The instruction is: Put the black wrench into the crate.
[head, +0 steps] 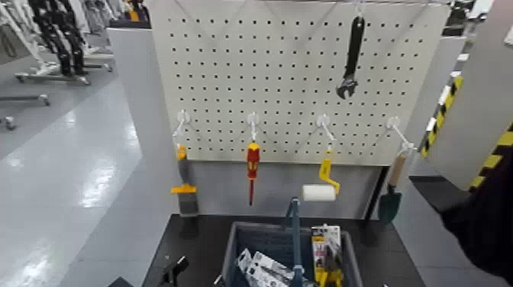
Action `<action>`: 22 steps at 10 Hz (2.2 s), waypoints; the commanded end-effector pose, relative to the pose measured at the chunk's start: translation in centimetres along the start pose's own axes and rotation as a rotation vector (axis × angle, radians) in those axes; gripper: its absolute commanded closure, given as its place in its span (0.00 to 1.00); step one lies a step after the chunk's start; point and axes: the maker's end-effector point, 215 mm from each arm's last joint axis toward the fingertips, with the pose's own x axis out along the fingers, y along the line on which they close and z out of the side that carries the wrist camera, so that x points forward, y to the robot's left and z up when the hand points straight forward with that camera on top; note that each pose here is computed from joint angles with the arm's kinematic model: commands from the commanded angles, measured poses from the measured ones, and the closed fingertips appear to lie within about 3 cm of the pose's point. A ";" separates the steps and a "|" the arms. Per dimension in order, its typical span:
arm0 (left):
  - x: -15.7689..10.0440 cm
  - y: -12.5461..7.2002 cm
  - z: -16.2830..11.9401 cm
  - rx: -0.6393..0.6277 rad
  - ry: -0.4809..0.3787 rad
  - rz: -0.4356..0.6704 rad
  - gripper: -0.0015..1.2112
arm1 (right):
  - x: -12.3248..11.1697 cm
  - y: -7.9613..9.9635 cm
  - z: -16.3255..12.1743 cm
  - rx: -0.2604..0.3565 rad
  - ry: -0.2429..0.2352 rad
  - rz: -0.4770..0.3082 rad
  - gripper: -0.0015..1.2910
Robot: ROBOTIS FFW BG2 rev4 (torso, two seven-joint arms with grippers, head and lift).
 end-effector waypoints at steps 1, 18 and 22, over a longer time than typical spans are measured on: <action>0.2 -0.1 -0.1 -0.003 0.002 -0.003 0.07 | 0.2 -0.6 0.7 -0.039 0.011 0.021 0.09; 1.2 -0.9 0.5 -0.003 -0.010 -0.029 0.07 | 16.7 -7.2 27.5 -0.079 -0.213 0.227 0.10; 1.7 -0.9 0.8 0.006 -0.012 -0.040 0.07 | 19.3 -4.9 32.2 -0.119 -0.262 0.333 0.10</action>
